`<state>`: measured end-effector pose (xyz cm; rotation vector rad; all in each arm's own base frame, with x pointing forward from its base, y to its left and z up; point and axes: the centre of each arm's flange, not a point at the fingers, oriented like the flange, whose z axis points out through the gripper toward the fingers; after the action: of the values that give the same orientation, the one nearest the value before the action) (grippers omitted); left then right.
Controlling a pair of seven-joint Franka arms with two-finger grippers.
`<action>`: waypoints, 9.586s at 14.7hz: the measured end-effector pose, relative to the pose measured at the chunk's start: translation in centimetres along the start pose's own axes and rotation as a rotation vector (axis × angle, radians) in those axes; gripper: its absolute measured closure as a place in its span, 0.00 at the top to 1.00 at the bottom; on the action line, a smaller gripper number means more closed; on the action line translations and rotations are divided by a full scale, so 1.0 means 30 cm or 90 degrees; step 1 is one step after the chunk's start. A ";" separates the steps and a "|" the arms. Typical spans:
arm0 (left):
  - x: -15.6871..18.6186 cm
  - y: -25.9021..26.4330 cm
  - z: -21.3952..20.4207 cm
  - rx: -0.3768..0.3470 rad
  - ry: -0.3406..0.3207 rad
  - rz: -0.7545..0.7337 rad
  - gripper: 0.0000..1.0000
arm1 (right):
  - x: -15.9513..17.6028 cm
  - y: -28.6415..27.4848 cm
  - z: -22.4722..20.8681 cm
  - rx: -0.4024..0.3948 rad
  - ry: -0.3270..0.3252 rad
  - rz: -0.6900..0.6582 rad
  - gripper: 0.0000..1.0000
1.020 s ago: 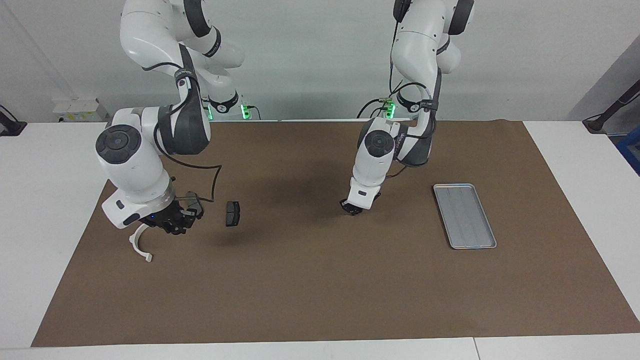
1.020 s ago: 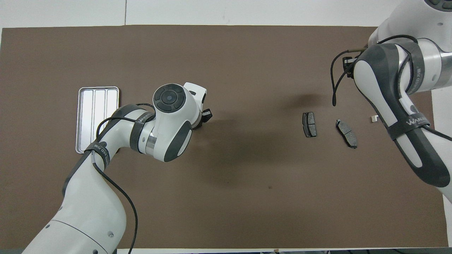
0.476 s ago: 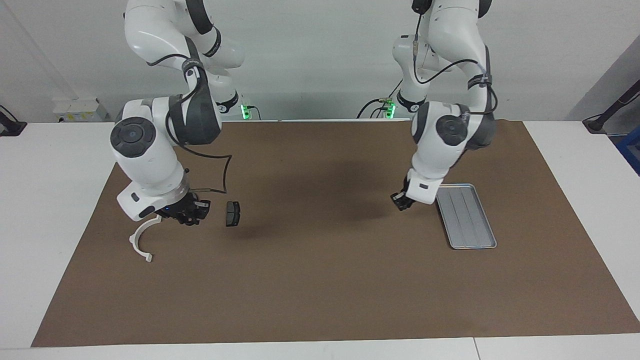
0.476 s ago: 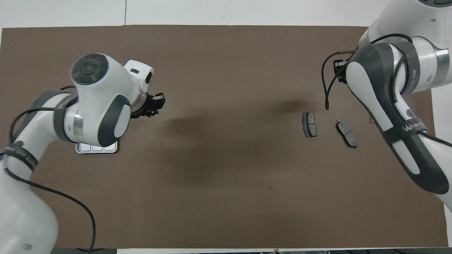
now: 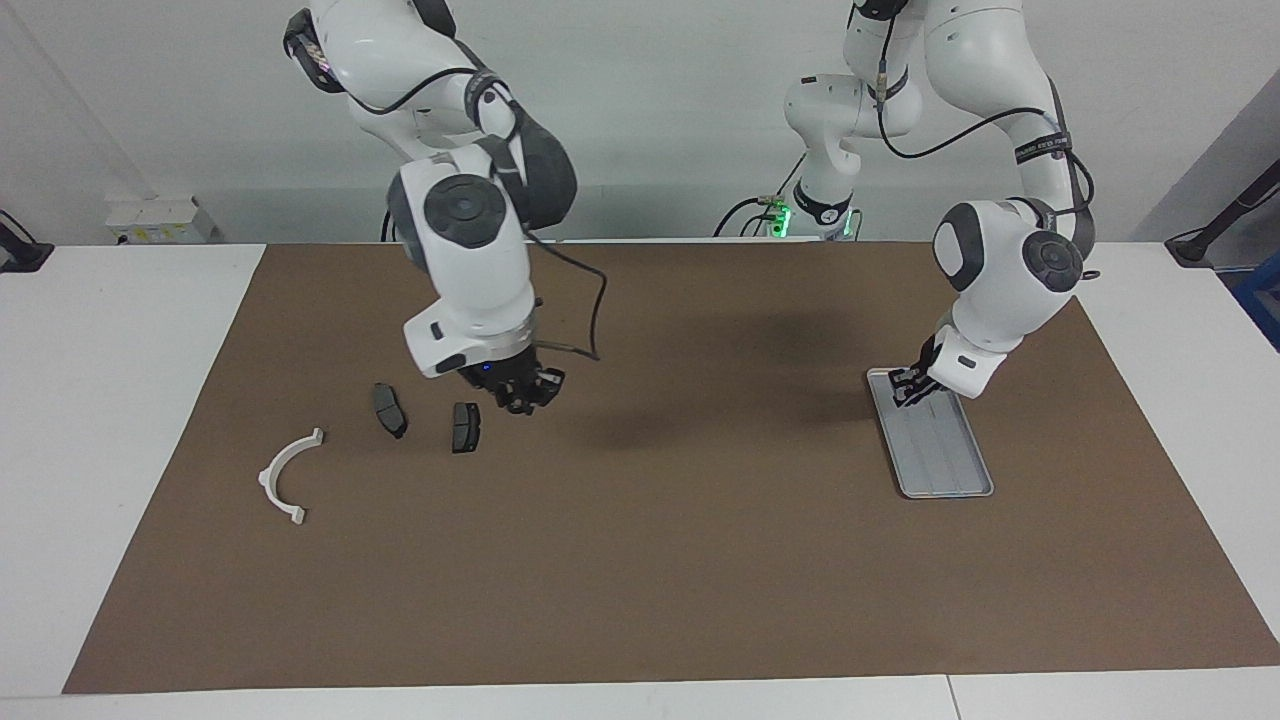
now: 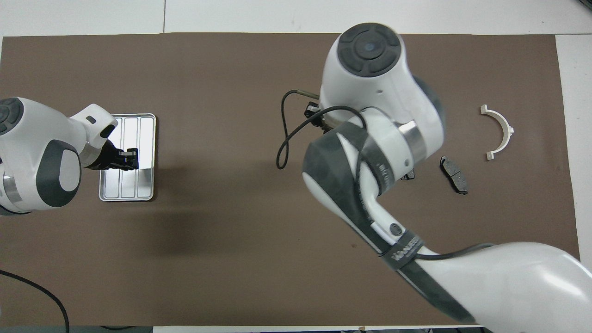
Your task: Pick bearing gear from pile to tray
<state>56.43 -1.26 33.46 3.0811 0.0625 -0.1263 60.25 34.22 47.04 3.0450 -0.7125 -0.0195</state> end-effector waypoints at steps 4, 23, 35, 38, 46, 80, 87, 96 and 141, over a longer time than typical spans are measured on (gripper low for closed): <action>-0.040 -0.064 0.035 -0.002 -0.007 0.030 0.24 | -0.208 -0.184 0.150 -0.002 -0.008 0.039 0.36; -0.092 -0.116 0.120 -0.002 -0.011 0.041 0.52 | -0.318 -0.359 0.593 0.040 0.040 0.059 0.36; -0.021 0.293 -0.084 -0.006 0.028 -0.087 1.00 | 0.084 -0.157 0.384 0.049 0.095 0.020 1.00; -0.062 0.607 -0.053 -0.009 0.042 -0.141 1.00 | 0.255 -0.012 0.274 0.052 0.098 -0.044 1.00; -0.108 1.130 0.174 -0.004 0.051 -0.216 1.00 | 0.601 0.393 0.191 0.019 0.074 -0.244 1.00; 0.130 0.246 -0.157 0.036 0.054 -0.143 0.34 | 0.291 1.080 -0.501 0.010 0.055 -0.335 1.00; 0.185 -0.013 -0.059 0.035 0.074 -0.123 0.34 | 0.293 1.101 -0.470 0.007 0.042 -0.329 1.00; 0.124 -0.043 0.097 0.037 0.063 -0.129 0.34 | 0.331 1.085 -0.461 0.008 0.042 -0.328 1.00; -0.162 -0.062 -0.861 0.019 0.016 -0.086 1.00 | 0.311 1.084 -0.470 0.002 0.016 -0.331 1.00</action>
<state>53.59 1.93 59.47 3.1073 0.2721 -0.0965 54.42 1.09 61.61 3.1266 0.0955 0.0148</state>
